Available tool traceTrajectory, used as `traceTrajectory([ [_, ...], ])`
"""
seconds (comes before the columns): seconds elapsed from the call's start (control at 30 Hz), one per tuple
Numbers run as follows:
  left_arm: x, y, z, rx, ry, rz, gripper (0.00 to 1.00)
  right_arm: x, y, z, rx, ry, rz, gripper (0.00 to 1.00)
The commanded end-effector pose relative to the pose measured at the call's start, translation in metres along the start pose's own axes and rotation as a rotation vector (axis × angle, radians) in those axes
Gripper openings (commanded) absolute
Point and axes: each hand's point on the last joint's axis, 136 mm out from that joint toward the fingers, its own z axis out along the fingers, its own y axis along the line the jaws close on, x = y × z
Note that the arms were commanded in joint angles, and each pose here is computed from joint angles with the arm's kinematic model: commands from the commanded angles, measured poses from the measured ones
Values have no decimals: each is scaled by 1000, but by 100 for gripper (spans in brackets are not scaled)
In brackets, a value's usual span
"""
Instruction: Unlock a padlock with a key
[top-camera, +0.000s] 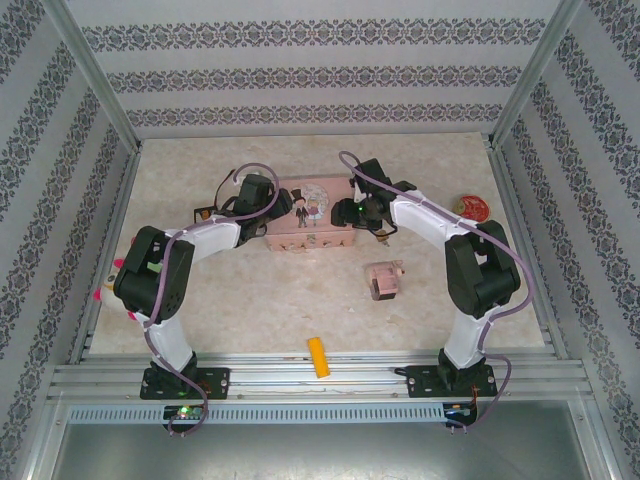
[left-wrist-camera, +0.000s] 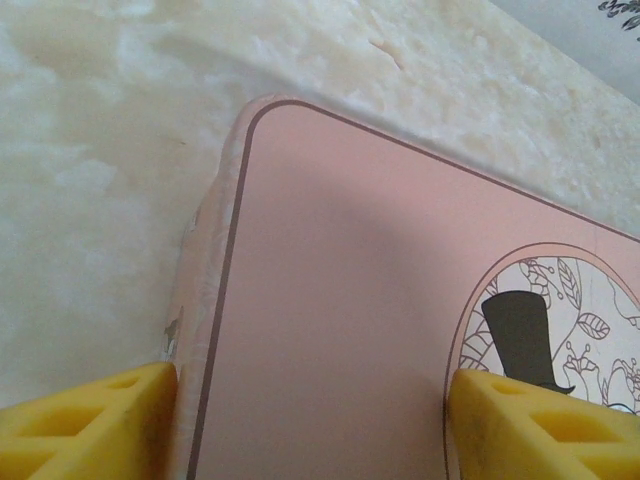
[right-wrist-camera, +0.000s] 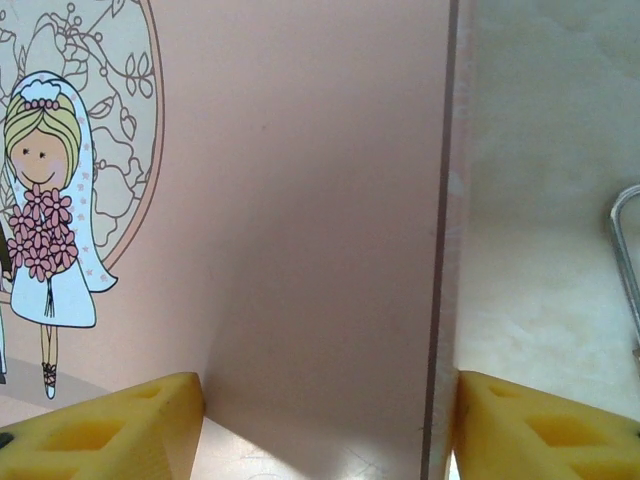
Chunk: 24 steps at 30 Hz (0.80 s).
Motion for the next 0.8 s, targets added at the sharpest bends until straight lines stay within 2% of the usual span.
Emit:
traceTrajectory([
  [0.0, -6, -34, -5, 135, 13, 10, 73, 10, 28, -5, -80, 17, -25, 66],
  [0.1, -11, -34, -11, 132, 1, 10, 78, 5, 24, -10, -57, 0, -24, 68],
  [0.3, -33, -29, -37, 120, -56, 20, 100, -9, 6, -37, 10, -65, -18, 70],
  [0.57, -64, -19, -98, 78, -186, 67, 99, -20, -30, -97, 102, -204, 1, 72],
  [0.77, -71, 7, -155, -11, -343, 140, 99, -15, -74, -140, 206, -321, 39, 76],
])
